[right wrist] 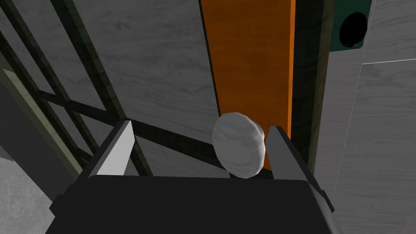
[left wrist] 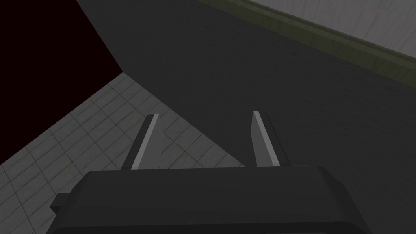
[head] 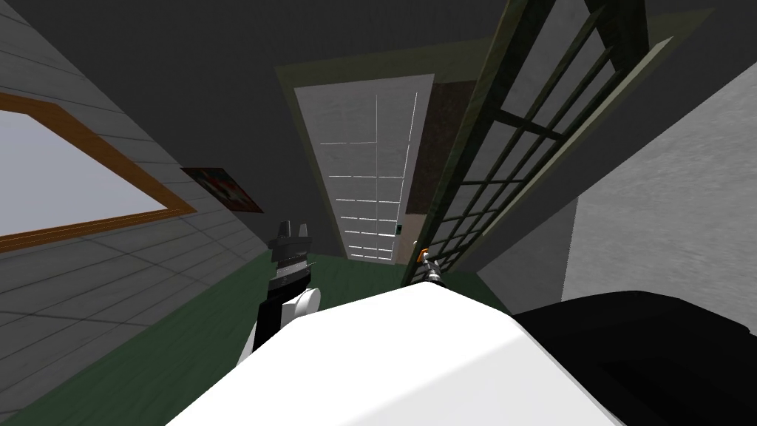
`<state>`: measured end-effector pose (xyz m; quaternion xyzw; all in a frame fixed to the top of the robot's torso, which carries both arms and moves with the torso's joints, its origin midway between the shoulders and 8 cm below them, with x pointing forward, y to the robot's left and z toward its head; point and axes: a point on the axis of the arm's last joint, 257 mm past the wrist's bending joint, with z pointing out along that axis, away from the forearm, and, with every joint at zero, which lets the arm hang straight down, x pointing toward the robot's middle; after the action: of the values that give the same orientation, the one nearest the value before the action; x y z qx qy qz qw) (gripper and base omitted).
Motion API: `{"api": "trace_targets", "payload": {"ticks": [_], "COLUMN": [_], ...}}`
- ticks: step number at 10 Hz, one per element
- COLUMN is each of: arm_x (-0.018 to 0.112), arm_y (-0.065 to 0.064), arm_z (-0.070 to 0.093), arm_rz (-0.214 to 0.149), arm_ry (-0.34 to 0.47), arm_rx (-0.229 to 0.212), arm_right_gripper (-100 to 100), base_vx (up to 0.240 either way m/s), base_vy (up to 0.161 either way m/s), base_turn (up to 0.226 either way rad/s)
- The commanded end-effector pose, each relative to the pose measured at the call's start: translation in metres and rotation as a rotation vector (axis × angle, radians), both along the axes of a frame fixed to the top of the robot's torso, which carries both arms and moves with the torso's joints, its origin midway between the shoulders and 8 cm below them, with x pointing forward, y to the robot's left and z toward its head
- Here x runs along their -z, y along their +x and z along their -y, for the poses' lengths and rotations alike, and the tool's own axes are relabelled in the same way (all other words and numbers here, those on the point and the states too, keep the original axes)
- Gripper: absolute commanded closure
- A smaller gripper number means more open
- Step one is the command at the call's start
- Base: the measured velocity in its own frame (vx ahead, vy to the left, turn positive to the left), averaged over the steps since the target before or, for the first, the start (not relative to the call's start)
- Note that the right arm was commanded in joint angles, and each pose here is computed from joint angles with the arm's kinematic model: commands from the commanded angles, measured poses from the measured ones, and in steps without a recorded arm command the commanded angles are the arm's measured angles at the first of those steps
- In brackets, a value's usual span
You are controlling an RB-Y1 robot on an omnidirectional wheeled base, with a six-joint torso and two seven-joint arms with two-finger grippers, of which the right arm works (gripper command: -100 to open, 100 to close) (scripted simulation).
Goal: Pull the door open
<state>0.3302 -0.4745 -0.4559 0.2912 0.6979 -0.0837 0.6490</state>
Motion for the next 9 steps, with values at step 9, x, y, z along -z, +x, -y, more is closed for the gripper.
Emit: {"api": "trace_targets", "payload": {"ticks": [9], "arm_x": [0.015], "arm_y": [-0.016], "arm_z": [0.030], "arm_rz": [-0.046], "arm_ry": [0.039], "arm_rx": [0.081], "arm_right_gripper": [100], "base_vx": [-0.010], "base_vy": [0.004], "base_turn": [-0.014]}}
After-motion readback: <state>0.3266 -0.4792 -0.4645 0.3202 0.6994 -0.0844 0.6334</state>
